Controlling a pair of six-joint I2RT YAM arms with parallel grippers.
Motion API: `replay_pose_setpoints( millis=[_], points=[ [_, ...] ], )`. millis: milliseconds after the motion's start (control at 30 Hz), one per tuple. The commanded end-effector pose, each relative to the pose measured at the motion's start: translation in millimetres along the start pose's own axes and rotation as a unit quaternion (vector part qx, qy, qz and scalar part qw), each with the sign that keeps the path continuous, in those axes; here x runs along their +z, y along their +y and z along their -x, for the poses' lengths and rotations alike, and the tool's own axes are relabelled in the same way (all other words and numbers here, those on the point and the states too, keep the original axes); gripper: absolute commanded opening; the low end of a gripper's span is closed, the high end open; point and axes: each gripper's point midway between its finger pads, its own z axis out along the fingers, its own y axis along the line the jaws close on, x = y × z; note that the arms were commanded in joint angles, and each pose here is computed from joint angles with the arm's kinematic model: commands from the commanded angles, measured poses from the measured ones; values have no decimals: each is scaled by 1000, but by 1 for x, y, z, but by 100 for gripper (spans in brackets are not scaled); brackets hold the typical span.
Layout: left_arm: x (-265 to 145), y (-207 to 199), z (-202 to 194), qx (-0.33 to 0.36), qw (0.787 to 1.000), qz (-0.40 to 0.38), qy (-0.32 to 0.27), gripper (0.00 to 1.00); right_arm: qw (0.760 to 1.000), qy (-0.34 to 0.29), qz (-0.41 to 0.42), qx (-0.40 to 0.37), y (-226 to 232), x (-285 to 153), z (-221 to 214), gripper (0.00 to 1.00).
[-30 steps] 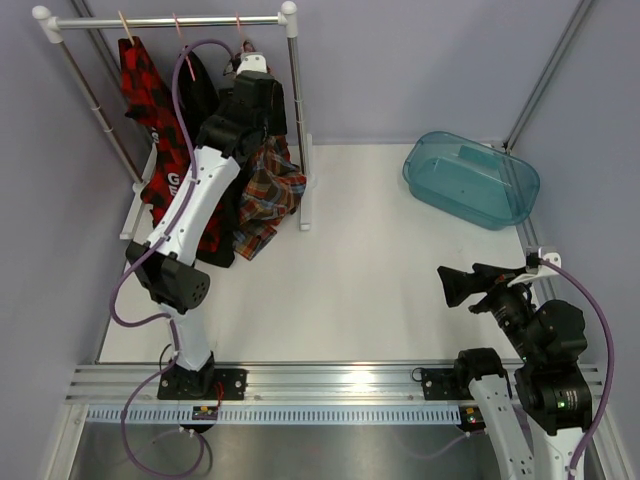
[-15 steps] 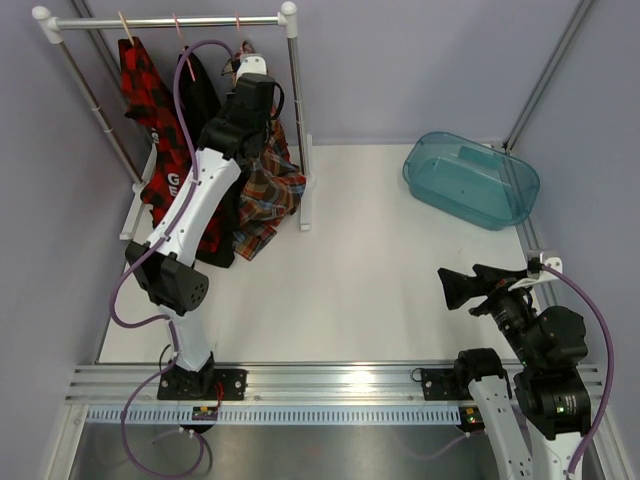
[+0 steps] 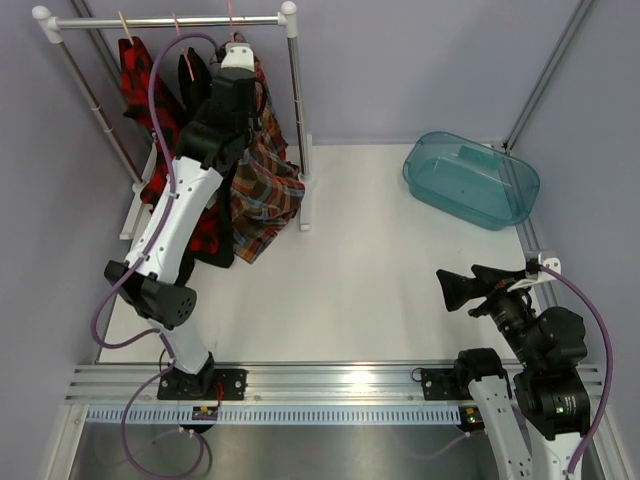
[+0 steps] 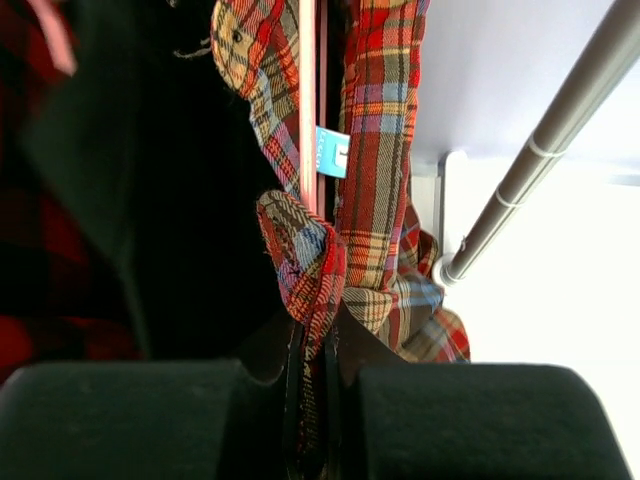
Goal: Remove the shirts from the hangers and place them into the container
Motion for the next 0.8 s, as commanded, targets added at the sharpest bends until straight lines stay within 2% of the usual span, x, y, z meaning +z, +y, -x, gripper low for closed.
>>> replay_pose_setpoints(
  millis=[0, 133, 267, 500, 633, 767],
  points=[
    [-50, 22, 64, -36, 994, -20, -97, 0, 1000, -12, 25, -13, 9, -2, 5, 99],
    [-72, 27, 56, -44, 994, -42, -95, 0, 1000, -12, 25, -12, 9, -3, 5, 99],
    [-92, 35, 26, -44, 995, -59, -74, 0, 1000, -12, 26, -13, 9, -3, 5, 100],
    [-133, 29, -45, 1, 987, -158, -26, 0, 1000, -12, 25, -11, 9, -3, 5, 100],
    [-170, 33, -57, 21, 976, -212, -40, 0, 1000, -12, 21, -9, 7, -1, 5, 99],
    [-210, 32, -40, 24, 958, -275, -83, 0, 1000, -7, 20, -8, 7, 1, 4, 99]
  ],
)
